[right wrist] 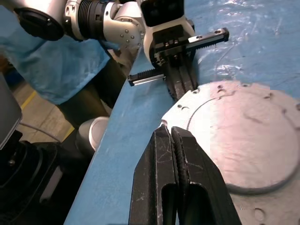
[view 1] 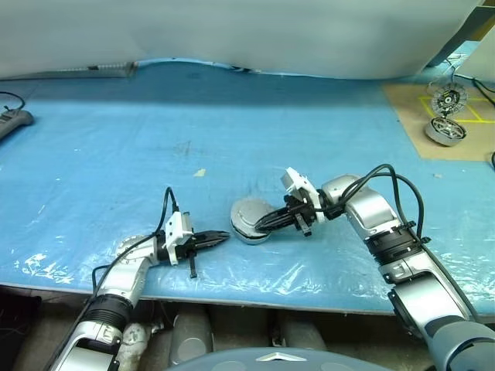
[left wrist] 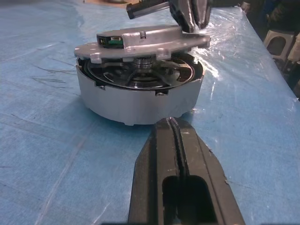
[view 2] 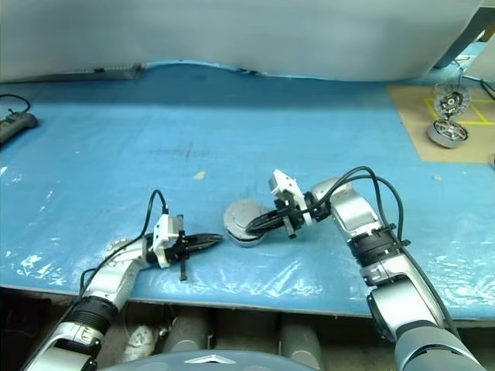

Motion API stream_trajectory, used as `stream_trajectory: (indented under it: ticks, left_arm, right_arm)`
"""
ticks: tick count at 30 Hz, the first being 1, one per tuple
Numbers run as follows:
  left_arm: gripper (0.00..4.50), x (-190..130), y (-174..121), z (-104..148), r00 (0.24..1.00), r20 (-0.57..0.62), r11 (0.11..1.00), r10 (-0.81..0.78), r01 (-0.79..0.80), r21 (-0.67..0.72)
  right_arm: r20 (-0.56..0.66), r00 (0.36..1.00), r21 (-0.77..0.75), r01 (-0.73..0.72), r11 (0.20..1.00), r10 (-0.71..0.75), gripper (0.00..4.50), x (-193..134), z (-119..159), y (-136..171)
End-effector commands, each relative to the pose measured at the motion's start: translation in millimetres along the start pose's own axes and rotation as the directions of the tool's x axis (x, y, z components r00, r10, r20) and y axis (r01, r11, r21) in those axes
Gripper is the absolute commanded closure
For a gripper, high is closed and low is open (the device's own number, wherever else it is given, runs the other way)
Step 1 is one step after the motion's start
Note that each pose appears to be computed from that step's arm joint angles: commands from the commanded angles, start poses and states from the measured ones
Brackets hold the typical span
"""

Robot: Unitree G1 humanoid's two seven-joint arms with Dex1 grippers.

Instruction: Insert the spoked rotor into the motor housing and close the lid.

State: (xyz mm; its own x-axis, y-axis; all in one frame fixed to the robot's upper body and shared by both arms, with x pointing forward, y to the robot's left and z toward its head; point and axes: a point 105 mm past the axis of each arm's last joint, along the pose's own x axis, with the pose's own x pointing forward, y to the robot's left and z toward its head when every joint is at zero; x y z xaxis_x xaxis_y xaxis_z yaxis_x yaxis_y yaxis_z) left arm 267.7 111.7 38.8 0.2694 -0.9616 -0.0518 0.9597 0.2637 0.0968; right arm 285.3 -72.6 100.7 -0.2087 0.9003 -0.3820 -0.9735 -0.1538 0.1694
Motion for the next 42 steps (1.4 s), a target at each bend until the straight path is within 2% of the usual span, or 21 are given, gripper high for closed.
stream_trajectory:
  ticks: [1,10,17,21,27,32,33,35,42]
  left_arm:
    - [4.46,-6.3,-4.5,-12.5,1.000,-0.026,0.999,0.016,-0.018,-0.040]
    - [4.46,-2.0,9.9,26.9,0.995,0.042,0.996,0.087,-0.086,-0.013]
    - [4.46,4.9,7.5,48.3,0.996,0.040,0.997,0.074,-0.073,-0.017]
    - [4.46,4.9,6.0,53.9,0.997,0.038,0.997,0.072,-0.071,-0.023]
    - [4.46,-5.9,6.6,55.7,0.994,0.032,0.993,0.109,-0.107,-0.047]
    - [4.46,-8.9,5.5,56.4,0.989,0.021,0.988,0.143,-0.142,-0.057]
    - [4.50,-9.4,5.5,56.8,0.989,0.019,0.987,0.149,-0.148,-0.058]
    - [4.50,-11.9,6.6,57.6,0.987,0.014,0.985,0.161,-0.160,-0.057]
    - [4.50,-27.8,17.6,56.5,0.980,0.008,0.978,0.201,-0.200,-0.053]
  right_arm:
    - [0.029,1.000,-0.050,0.010,0.999,-0.008,4.50,-1.0,9.1,3.9]
    - [0.130,0.988,-0.060,0.094,0.994,-0.085,4.50,-10.2,26.6,19.0]
    - [0.038,0.996,0.013,0.082,0.997,-0.083,4.50,0.3,-9.5,36.4]
    - [0.044,0.995,0.040,0.093,0.995,-0.095,4.50,-2.5,-14.7,39.0]
    - [0.153,0.979,0.062,0.126,0.990,-0.134,4.50,-31.4,15.1,47.9]
    - [0.228,0.912,0.017,0.347,0.938,-0.341,4.50,-41.9,37.5,27.4]
    - [0.251,0.895,0.022,0.376,0.926,-0.369,4.09,-39.7,42.0,23.6]
    - [0.282,0.867,0.032,0.419,0.907,-0.410,3.54,-29.7,48.1,16.8]
    - [0.269,0.824,0.118,0.485,0.866,-0.498,1.11,10.6,42.4,-2.6]
